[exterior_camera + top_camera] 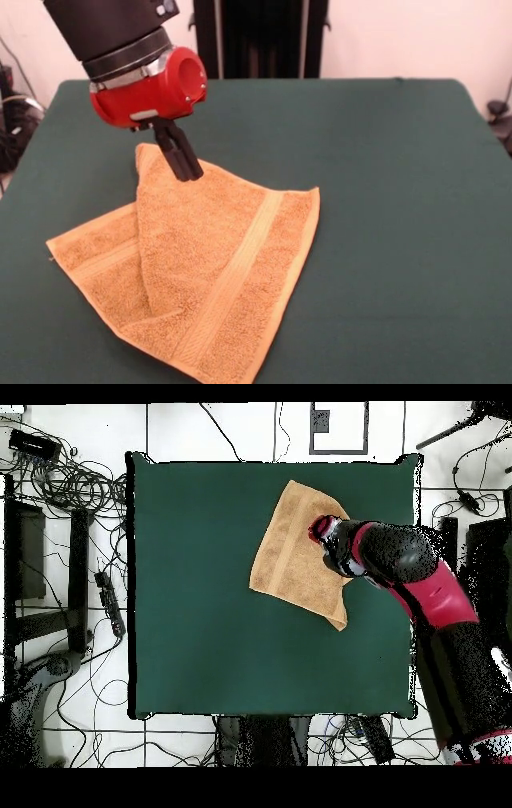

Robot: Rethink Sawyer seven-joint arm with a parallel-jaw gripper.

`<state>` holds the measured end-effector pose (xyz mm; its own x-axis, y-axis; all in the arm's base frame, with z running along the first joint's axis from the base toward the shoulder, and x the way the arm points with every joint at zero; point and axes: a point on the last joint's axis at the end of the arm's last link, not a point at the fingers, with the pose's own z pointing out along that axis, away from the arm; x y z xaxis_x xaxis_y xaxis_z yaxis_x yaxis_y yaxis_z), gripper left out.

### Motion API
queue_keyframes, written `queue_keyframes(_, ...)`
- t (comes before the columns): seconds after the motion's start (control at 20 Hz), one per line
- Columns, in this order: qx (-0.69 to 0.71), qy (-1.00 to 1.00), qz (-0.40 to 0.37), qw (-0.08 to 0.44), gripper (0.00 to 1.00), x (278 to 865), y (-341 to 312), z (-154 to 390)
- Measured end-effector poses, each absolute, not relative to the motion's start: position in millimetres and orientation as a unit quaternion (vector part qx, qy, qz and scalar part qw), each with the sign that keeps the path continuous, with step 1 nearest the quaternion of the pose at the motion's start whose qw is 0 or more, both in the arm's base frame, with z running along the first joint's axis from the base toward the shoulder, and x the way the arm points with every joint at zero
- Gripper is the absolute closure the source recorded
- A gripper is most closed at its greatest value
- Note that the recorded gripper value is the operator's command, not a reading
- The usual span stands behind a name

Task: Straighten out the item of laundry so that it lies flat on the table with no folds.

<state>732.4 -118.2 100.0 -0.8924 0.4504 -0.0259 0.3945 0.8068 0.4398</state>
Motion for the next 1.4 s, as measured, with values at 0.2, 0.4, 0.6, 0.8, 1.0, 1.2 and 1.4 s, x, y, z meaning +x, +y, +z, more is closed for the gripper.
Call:
queue_keyframes(0.2,0.235,0.938,0.244,0.07,1.0,732,-121,93)
queue_keyframes(0.4,0.241,0.932,0.262,0.064,1.0,729,-119,81)
queue_keyframes(0.6,0.223,0.939,0.257,0.051,1.0,721,-105,64)
queue_keyframes(0.8,0.19,0.95,0.243,0.043,1.0,713,-83,53)
queue_keyframes(1.0,0.143,0.964,0.22,0.034,1.0,704,-50,42)
queue_keyframes(1.2,0.111,0.972,0.203,0.029,1.0,698,-21,35)
queue_keyframes(1.4,0.087,0.978,0.189,0.028,1.0,694,0,29)
